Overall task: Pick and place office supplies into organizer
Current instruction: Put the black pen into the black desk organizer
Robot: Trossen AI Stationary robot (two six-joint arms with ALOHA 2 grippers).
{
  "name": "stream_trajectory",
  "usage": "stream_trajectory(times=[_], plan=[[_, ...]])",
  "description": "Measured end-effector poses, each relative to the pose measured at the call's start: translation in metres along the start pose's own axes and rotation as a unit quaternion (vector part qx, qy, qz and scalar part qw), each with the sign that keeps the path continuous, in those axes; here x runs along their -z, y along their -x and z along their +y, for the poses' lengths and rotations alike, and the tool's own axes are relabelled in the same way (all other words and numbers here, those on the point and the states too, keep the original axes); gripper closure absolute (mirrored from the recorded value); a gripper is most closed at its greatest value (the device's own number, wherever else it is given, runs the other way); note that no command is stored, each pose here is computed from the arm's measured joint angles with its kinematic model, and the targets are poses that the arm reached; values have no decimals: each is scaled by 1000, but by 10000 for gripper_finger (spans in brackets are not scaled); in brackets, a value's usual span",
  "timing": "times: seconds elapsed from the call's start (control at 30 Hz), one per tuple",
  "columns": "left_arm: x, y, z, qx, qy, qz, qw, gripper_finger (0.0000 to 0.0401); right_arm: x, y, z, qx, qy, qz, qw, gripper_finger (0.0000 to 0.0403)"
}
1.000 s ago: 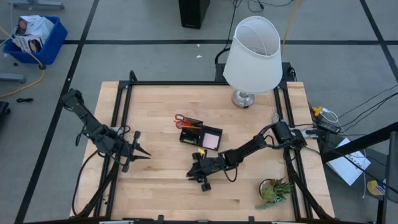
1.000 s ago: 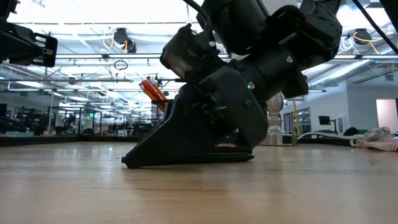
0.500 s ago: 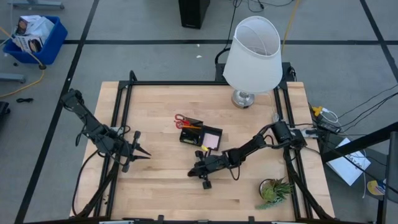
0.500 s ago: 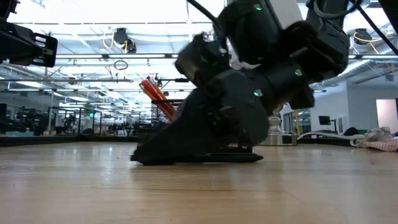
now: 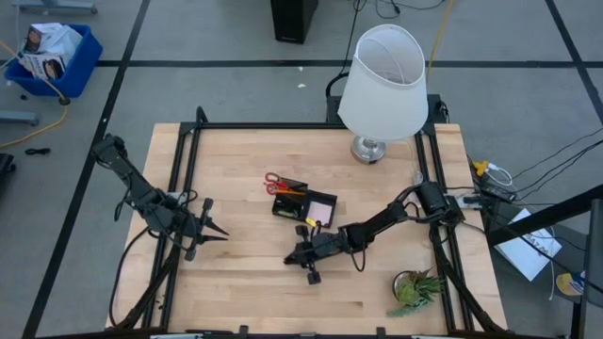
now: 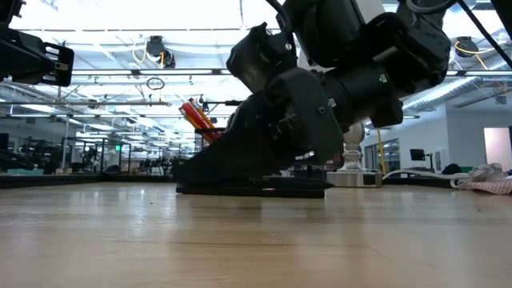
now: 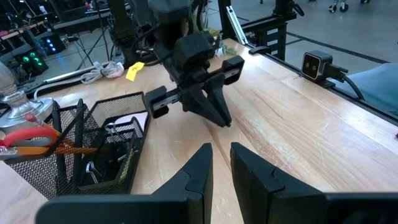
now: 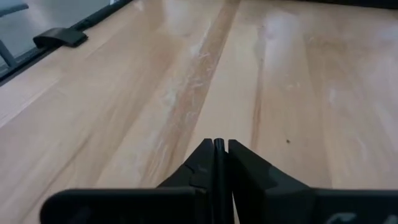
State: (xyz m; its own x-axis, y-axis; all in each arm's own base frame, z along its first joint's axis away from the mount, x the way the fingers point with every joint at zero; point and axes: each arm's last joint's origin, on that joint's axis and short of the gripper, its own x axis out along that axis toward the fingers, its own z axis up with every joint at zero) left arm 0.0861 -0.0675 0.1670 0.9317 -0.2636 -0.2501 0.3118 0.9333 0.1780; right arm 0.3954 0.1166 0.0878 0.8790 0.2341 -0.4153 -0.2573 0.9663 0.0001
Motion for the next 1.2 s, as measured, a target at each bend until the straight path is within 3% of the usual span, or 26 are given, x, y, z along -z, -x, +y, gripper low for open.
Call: stream_trajectory(times=[0.57, 0.97, 1.2], plan=[[0, 0, 0, 0, 0, 0, 1000, 339, -27, 4, -13, 20, 34, -137, 990, 380], [0, 0, 0, 0, 0, 0, 1000, 339, -55, 19, -56, 92, 74, -290, 950, 378], [0, 0, 0, 0, 0, 0, 1000, 339, -64, 34, -94, 138, 63, -356, 922, 377]])
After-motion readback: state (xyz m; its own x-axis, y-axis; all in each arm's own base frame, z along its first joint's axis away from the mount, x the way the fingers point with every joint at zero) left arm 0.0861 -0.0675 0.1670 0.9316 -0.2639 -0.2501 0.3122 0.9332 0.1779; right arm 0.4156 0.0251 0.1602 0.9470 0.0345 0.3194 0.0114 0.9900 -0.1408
